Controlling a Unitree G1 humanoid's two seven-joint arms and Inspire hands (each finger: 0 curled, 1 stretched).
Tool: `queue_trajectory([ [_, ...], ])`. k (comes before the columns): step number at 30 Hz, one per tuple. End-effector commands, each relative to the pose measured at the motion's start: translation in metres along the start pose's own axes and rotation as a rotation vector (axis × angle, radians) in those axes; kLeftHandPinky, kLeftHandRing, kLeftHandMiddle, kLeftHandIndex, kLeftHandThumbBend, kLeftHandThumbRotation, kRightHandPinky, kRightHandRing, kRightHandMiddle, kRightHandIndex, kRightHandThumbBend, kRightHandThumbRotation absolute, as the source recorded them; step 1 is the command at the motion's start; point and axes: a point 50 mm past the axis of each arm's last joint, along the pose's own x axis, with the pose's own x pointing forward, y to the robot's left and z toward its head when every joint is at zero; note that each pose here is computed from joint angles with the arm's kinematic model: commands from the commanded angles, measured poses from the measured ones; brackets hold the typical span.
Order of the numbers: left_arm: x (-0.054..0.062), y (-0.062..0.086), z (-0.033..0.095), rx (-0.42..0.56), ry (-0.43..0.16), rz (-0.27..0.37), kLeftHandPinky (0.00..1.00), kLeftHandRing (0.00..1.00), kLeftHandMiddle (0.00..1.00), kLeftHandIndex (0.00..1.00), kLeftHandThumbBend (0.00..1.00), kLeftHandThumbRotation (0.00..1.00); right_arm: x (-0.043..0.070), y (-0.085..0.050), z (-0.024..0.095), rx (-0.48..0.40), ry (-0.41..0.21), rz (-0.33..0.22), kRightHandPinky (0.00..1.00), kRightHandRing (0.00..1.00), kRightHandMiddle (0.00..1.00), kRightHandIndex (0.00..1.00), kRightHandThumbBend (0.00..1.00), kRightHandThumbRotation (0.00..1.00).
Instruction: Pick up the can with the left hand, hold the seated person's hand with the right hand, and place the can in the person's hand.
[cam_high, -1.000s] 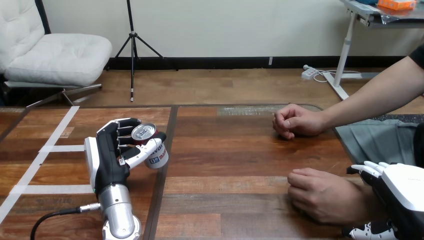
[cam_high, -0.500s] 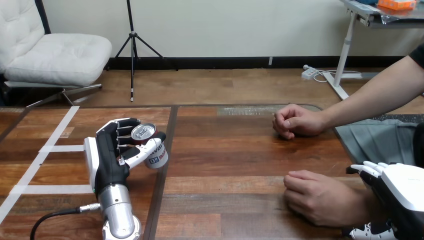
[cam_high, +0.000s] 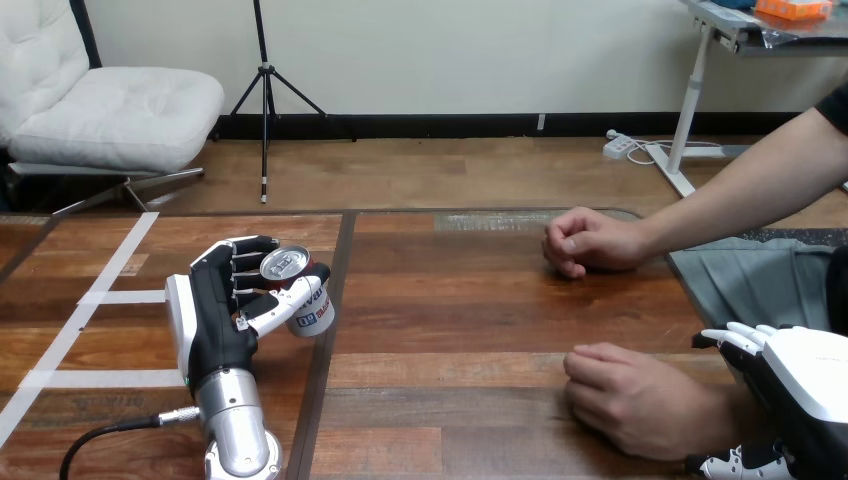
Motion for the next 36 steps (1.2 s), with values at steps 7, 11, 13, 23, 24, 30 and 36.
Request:
queue_trajectory([
  [7, 0.0201, -0.0077, 0.0384, -0.051, -0.153, 0.002, 0.44, 0.51, 0.53, 0.53, 0.65, 0.0, 0.0078, -0.0215, 0.0061, -0.034, -0.047, -0.087, 1.0, 0.94, 0.92, 0.85, 0.79, 0.21],
  [11, 0.0203, -0.0077, 0.0387, -0.05, -0.153, 0.004, 0.44, 0.51, 0.53, 0.53, 0.65, 0.0, 0.008, -0.0216, 0.006, -0.034, -0.046, -0.086, 1.0, 0.94, 0.92, 0.86, 0.78, 0.21],
  [13, 0.0205, -0.0077, 0.0387, -0.05, -0.152, 0.004, 0.44, 0.51, 0.54, 0.53, 0.65, 0.0, 0.0079, -0.0218, 0.006, -0.036, -0.045, -0.085, 1.0, 0.94, 0.92, 0.86, 0.78, 0.22],
  [23, 0.0203, -0.0076, 0.039, -0.05, -0.158, 0.003, 0.44, 0.51, 0.54, 0.53, 0.65, 0.0, 0.0078, -0.0223, 0.0058, -0.043, -0.047, -0.088, 1.0, 0.94, 0.92, 0.86, 0.78, 0.22],
  [24, 0.0203, -0.0077, 0.0389, -0.052, -0.156, 0.004, 0.44, 0.51, 0.54, 0.53, 0.65, 0.0, 0.0077, -0.0222, 0.0057, -0.043, -0.047, -0.087, 1.0, 0.94, 0.92, 0.86, 0.78, 0.22],
  [30, 0.0201, -0.008, 0.0388, -0.051, -0.153, 0.007, 0.44, 0.51, 0.54, 0.53, 0.65, 0.0, 0.0076, -0.0221, 0.0056, -0.044, -0.047, -0.086, 1.0, 0.94, 0.92, 0.86, 0.77, 0.21],
  [36, 0.0201, -0.008, 0.0385, -0.052, -0.15, 0.007, 0.44, 0.51, 0.54, 0.53, 0.65, 0.0, 0.0073, -0.0221, 0.0059, -0.043, -0.047, -0.087, 1.0, 0.94, 0.92, 0.85, 0.78, 0.21],
])
